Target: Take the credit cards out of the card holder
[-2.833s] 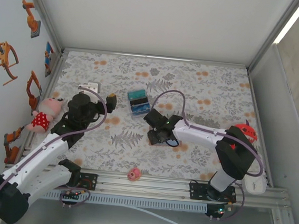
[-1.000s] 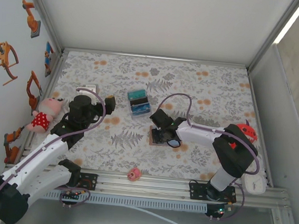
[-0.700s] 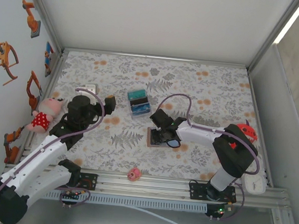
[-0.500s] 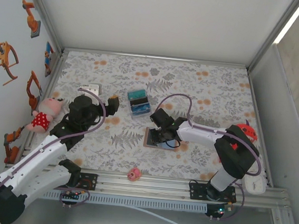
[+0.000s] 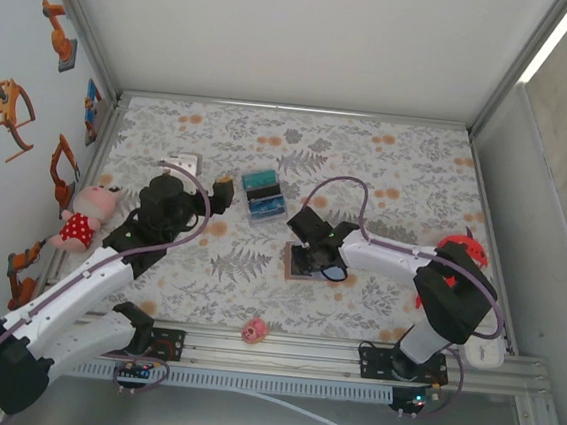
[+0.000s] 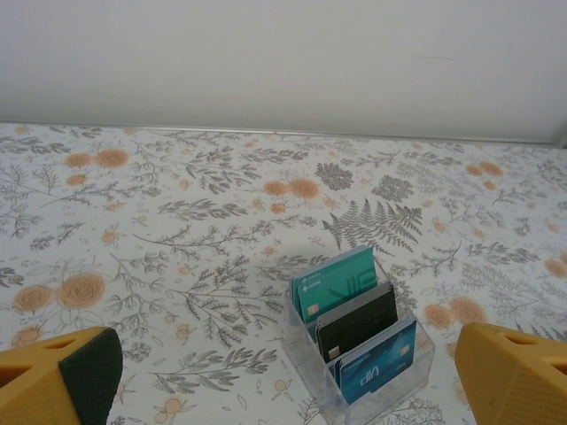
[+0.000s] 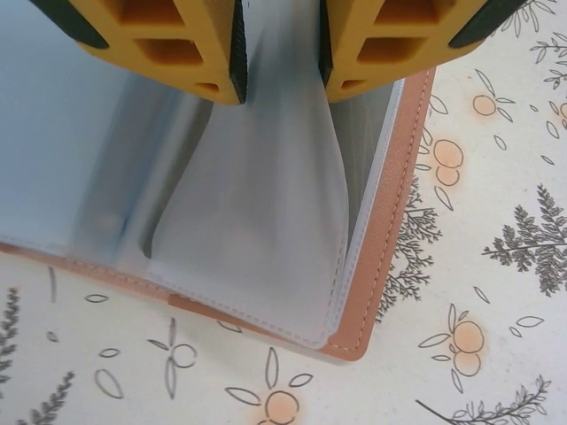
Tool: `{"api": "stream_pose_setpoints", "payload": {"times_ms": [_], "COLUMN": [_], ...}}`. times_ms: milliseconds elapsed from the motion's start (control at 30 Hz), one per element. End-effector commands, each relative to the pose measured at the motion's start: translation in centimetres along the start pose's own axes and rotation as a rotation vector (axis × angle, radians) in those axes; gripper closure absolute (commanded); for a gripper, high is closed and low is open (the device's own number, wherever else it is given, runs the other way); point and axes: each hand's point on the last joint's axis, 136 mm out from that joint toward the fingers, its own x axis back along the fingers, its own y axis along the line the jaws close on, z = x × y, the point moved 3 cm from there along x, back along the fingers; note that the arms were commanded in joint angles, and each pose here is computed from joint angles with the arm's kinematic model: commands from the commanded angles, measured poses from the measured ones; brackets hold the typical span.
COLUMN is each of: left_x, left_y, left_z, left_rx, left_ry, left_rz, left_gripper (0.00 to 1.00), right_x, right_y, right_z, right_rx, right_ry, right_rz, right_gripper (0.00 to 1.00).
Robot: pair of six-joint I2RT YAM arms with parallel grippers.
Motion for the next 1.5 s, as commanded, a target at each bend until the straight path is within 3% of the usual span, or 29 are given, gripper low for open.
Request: {"api": "stream_pose_setpoints", "payload": {"times_ms": [0, 833, 1300, 1467], "left_x": [0.2, 0.0, -1.2, -1.8], "left_y": [-0.5, -1.9, -4.6, -5.9], "left_z": [-2.0, -2.3, 0.5, 2.9], "left_rx": [-0.006, -0.059, -0.202, -0.361], "left_ry": [-0.055, -0.07, -0.01, 0.008], "left_rz": [0.012, 0.034, 0.051, 0.03], "left_gripper": [0.03, 0.03, 0.03, 0.03], "right_x": [1.4, 2.8, 1.1, 1.3], "right_y": [-0.8, -6.4, -9.4, -10.3], "right_z": [-0.7, 0.3, 2.3, 2.3], "right_rx": [0.0, -0.118, -0.212, -0.236], "right_ry": [-0.039, -0.062, -0.026, -0.028], "right_rz": [0.06, 0.181, 0.19, 0.2], "right_gripper": [0.73, 0.68, 0.65, 0.66]}}
